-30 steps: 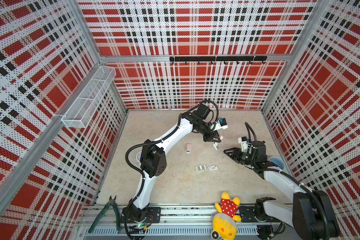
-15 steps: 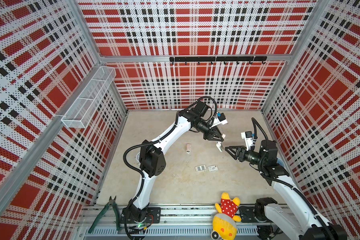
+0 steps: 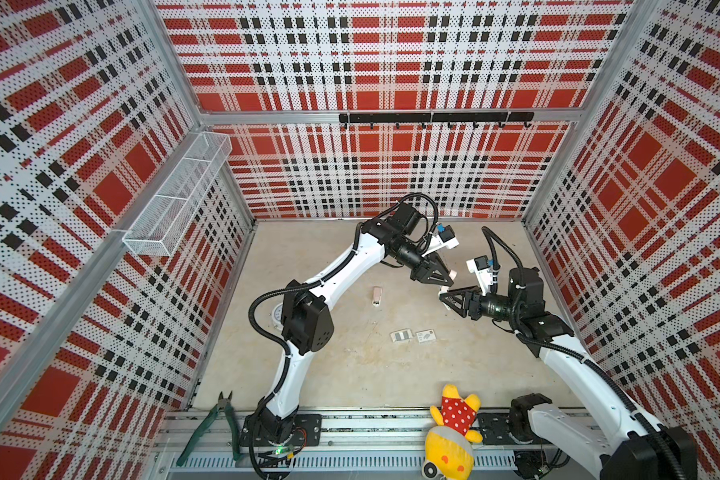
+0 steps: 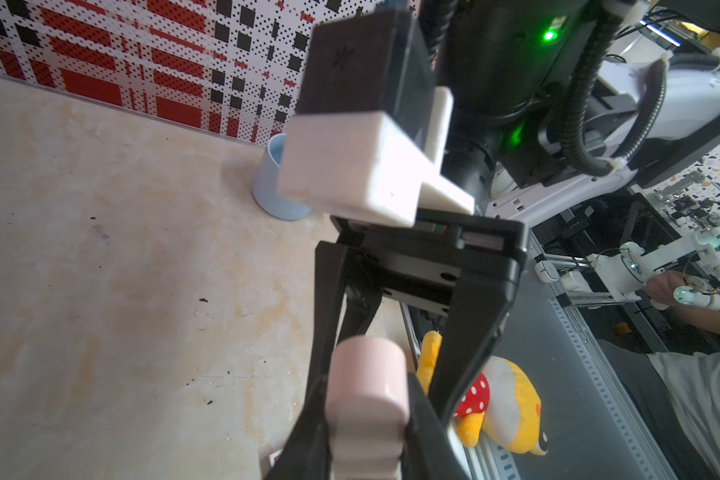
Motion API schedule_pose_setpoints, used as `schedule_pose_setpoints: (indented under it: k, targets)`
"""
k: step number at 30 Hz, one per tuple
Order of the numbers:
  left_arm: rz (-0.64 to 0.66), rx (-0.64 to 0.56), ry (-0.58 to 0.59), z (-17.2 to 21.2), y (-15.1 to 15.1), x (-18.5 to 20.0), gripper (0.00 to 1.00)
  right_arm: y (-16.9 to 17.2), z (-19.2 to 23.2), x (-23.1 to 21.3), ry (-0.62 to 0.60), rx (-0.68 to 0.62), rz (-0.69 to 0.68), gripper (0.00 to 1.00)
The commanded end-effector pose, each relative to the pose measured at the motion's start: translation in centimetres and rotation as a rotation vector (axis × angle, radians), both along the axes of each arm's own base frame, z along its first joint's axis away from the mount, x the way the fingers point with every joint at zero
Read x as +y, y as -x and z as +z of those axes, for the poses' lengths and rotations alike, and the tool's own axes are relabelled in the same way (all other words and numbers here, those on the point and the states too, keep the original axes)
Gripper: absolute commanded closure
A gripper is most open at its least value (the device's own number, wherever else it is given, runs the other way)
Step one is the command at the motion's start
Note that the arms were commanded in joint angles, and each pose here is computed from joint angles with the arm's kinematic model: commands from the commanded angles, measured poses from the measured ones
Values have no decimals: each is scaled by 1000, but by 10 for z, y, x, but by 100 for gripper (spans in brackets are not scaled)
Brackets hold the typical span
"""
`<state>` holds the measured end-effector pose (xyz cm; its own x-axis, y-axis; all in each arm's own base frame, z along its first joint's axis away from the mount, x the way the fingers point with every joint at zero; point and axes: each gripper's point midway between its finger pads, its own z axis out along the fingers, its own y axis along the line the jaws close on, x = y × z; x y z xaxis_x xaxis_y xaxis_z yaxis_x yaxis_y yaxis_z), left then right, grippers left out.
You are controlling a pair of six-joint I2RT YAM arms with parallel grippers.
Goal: Load the staples into the stapler
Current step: 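Open the left gripper and draw it back while the right gripper holds the pink stapler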
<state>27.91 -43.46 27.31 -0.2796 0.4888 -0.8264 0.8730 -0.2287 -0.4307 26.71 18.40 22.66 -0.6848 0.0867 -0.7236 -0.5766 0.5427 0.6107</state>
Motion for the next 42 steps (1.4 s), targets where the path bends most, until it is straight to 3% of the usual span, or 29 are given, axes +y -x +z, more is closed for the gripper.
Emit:
schedule_pose_setpoints:
  k: [1,7,16,19,26,30,36,42]
  targets:
    - [-33,34,34,12,9,-3,80,-4,19,6,-13,-80,29,52]
    - [-39,41,41,14,11,-2,80,-2,22,8,-47,-83,37,68]
    - [-60,30,48,16,21,-2,77,-3,20,8,-89,-85,10,78]
    - [-52,16,39,15,20,-1,69,-6,17,8,-91,-78,2,81]
    - [-9,-18,27,16,6,8,40,-16,9,5,-56,-49,-30,85]
    - [25,-64,11,16,-2,18,33,-24,0,3,-14,-27,-54,85]
    - [181,-196,-106,5,-44,60,32,-46,-29,-12,136,69,-145,84]
    - [404,-351,-323,-15,-109,143,32,-69,-74,-27,332,213,-219,84]
